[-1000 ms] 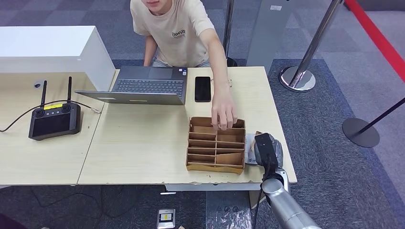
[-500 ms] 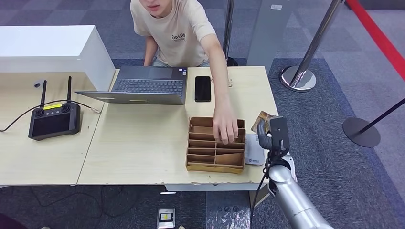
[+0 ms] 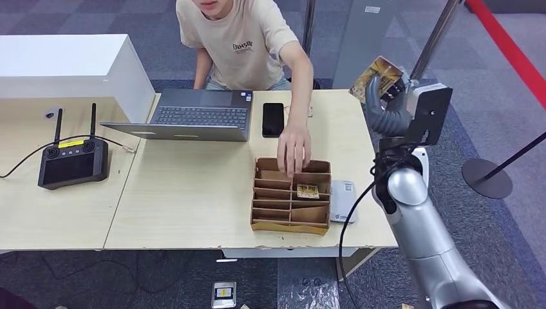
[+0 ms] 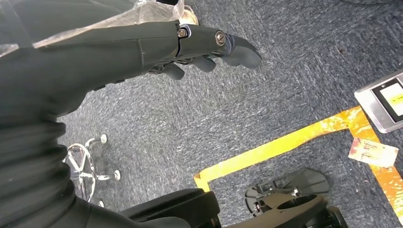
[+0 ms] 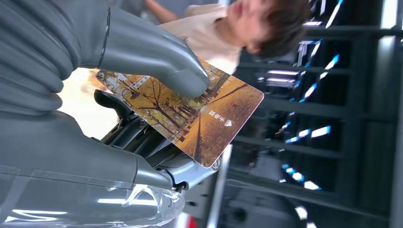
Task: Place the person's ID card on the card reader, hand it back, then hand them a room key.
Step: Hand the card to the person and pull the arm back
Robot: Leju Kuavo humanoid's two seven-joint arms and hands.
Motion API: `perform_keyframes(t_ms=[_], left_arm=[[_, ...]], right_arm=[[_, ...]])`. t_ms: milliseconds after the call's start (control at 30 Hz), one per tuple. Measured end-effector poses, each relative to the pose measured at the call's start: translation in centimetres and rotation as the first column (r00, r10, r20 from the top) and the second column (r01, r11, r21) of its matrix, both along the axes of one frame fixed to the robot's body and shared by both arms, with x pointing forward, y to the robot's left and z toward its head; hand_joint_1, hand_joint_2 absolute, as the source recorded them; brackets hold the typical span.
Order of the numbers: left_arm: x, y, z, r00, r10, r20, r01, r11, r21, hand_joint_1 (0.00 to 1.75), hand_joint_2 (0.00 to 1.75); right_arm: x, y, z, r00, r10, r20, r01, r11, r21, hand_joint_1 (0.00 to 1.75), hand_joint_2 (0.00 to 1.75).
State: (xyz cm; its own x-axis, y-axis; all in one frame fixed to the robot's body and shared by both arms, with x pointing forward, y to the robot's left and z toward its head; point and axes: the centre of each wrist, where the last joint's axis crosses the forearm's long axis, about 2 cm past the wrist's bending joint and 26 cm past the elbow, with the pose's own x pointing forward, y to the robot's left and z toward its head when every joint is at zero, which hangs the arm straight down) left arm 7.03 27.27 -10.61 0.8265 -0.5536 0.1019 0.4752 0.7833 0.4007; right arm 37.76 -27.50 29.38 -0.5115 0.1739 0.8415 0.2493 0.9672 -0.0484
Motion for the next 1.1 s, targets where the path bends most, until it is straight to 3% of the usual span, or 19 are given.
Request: perform_keyframes(t_ms=[233,400,700,1100], left_arm=[[0.0,-0.1,0.0,0.999,-0.032,0.004,0.032,0.999,0.003,0.00,1.75],[0.1,-0.2,0.0,0.999,-0.045,0.009,0.045,0.999,0.004,0.00,1.75],[0.2,-0.4,0.1,0.999,-0.042,0.012,0.042,0.999,0.006,0.00,1.75],[0.2,-0.5,0.1,1.000,-0.030,0.003,0.030,1.000,0.005,0.00,1.75]], right_arm=[[0.6,1.7,3.6,0.998,0.018,0.058,-0.011,0.993,-0.120,1.75,1.75],[1.5,3.0,4.4,0.998,0.023,0.055,-0.011,0.979,-0.202,1.75,1.75],[3.2,4.0,2.8,0.996,-0.083,-0.018,0.071,0.931,-0.357,1.75,1.75],[4.4,4.4,0.4,0.975,-0.215,-0.050,0.140,0.780,-0.610,1.75,1.75]])
